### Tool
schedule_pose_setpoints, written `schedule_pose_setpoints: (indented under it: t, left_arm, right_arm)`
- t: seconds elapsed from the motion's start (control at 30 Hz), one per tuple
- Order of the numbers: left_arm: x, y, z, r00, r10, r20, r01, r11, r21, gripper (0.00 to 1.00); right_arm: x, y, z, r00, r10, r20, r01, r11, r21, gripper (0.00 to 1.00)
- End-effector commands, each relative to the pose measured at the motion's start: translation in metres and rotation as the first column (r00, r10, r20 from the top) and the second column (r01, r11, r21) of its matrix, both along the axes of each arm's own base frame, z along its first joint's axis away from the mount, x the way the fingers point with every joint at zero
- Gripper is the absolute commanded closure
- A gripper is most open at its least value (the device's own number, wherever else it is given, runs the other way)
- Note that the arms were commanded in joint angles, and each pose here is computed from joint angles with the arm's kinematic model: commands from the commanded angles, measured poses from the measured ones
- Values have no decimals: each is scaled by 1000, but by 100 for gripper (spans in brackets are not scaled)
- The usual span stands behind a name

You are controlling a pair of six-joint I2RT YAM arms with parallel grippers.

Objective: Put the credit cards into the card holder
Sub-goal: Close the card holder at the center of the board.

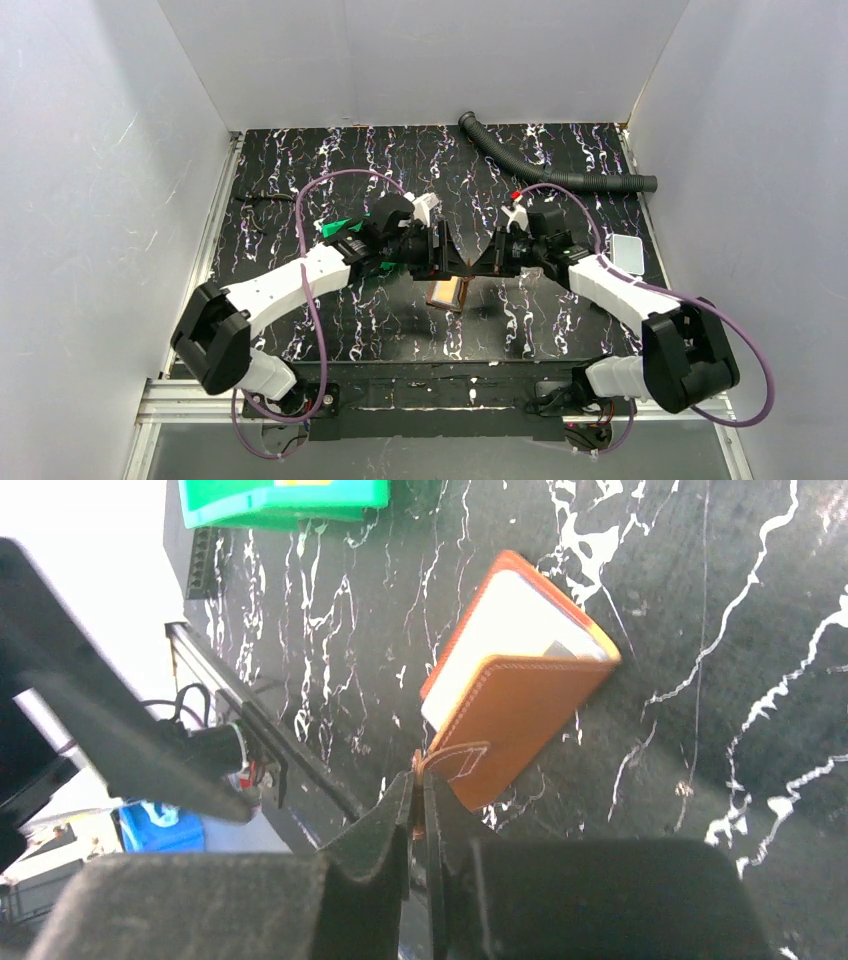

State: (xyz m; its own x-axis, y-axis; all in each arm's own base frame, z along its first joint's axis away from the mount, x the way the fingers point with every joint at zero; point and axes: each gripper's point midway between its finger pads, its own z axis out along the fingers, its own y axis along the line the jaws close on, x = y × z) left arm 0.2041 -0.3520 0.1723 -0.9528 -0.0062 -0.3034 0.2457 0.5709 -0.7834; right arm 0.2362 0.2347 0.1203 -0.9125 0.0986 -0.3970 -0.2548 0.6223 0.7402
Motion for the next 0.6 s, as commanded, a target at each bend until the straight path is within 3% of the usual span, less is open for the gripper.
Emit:
schedule_pose_setpoints:
  t: [0.0,0.27,0.33,0.57]
  left_arm:
    - [-6,25,7,999,36,40,-39,997,60,40]
    - [-14,55,-9,996,77,53,-85,981,175,39]
    - [-14,66,-18,993,103,50,-112,968,226,41]
    - [-14,86,-32,978,195,70,-206,951,230,39]
  right_arm:
    - [28,18,-1,993,-91,69,89,996,31,86]
    - [30,49,-20,998,-66,21,64,995,77,84]
    - [29,58,-20,998,-59,20,57,995,84,80]
    - [25,83,-44,999,-25,-30,29,989,144,66]
